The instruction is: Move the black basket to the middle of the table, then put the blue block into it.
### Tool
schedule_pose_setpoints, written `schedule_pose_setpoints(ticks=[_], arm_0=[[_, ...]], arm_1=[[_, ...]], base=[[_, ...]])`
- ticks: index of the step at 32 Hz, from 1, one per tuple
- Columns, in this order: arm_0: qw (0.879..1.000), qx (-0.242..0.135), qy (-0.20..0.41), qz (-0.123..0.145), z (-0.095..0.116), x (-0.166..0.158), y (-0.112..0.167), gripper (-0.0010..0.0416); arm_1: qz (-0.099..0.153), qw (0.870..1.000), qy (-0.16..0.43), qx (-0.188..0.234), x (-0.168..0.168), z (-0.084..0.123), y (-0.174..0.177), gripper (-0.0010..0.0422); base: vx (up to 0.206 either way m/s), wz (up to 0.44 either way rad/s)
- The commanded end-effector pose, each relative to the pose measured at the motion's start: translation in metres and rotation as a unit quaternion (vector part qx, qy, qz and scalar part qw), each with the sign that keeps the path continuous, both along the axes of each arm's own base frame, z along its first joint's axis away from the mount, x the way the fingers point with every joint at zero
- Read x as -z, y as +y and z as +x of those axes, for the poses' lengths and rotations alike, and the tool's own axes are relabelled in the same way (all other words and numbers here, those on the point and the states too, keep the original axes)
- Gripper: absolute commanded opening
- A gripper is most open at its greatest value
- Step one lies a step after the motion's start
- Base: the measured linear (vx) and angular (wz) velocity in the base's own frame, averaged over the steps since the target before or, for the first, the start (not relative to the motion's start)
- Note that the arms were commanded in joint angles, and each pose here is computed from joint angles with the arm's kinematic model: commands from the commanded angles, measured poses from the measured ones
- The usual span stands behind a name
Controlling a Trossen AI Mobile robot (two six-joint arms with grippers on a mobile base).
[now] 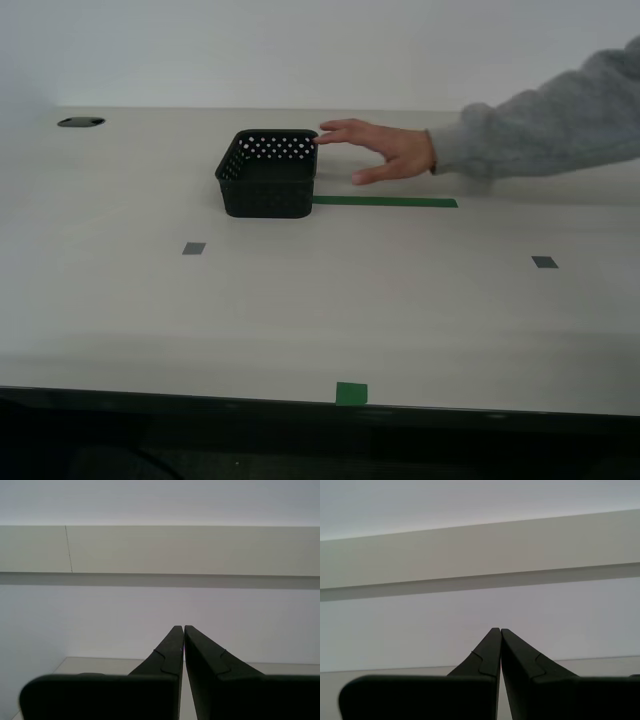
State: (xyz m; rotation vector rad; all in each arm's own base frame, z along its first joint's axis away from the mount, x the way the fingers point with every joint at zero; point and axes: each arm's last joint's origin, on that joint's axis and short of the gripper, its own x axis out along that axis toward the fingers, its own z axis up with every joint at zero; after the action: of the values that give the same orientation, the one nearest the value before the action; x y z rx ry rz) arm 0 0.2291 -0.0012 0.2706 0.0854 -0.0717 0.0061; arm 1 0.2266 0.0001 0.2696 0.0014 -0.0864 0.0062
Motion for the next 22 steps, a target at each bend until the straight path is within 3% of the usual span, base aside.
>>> schedule_pose_setpoints(ticks=[1,22], arm_0=[[1.0,0.0,-0.003,0.0,0.0,-0.0008,0.0001,0.0002],[1.0,0.0,-0.003,0.0,0.0,-0.0008,0.0001,0.0002]], arm_1=[[0.0,1.0,-0.002,0.0,-0.0006,-0.0001,-0.0001,0.0],[0.0,1.0,-0.002,0.0,-0.0006,-0.0001,-0.0001,0.0]], base=[[0.0,0.0],[0.0,0.0]])
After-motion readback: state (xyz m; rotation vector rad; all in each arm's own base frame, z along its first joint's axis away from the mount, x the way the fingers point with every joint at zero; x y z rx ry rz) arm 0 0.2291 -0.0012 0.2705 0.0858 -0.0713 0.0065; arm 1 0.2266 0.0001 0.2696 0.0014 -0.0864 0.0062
